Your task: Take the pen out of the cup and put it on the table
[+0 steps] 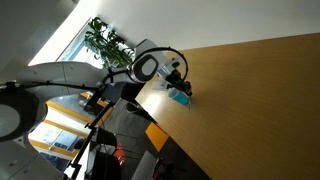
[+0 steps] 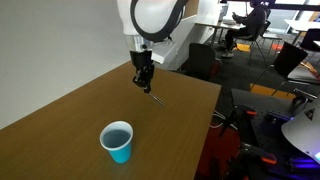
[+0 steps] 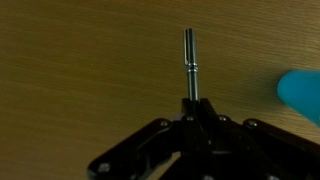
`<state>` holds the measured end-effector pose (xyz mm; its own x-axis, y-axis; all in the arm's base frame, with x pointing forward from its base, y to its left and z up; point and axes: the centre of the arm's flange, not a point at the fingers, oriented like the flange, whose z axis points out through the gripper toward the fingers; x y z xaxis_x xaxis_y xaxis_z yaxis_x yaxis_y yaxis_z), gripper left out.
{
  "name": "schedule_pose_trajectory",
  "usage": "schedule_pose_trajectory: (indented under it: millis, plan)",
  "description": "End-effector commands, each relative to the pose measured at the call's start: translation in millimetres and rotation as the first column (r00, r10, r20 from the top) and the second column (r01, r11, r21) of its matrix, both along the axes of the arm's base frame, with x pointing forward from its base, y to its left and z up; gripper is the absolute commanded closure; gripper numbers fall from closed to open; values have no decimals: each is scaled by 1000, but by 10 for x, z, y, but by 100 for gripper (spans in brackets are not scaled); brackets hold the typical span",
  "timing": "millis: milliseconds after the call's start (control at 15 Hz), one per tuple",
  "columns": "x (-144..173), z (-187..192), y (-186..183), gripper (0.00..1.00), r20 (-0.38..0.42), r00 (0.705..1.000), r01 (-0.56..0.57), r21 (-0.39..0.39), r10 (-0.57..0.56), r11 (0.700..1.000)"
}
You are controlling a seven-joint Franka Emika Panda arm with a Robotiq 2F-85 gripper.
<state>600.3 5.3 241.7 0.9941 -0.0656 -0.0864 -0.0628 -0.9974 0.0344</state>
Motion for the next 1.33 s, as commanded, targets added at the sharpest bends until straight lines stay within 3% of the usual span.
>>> schedule_pose_trajectory:
  millis: [0, 267, 1067, 1133, 1267]
  plan:
    - [261, -107, 55, 97, -74, 997, 26, -33, -28, 999]
    - [384, -338, 47, 97, -116, 993, 34, -44, -38, 998]
    - [657, -971, -159, 97, -145, 987, 67, -24, -70, 997]
    - [670, -990, -164, 64, -146, 987, 67, -22, -69, 998]
    - [663, -974, -145, 56, -142, 988, 67, -13, -68, 998]
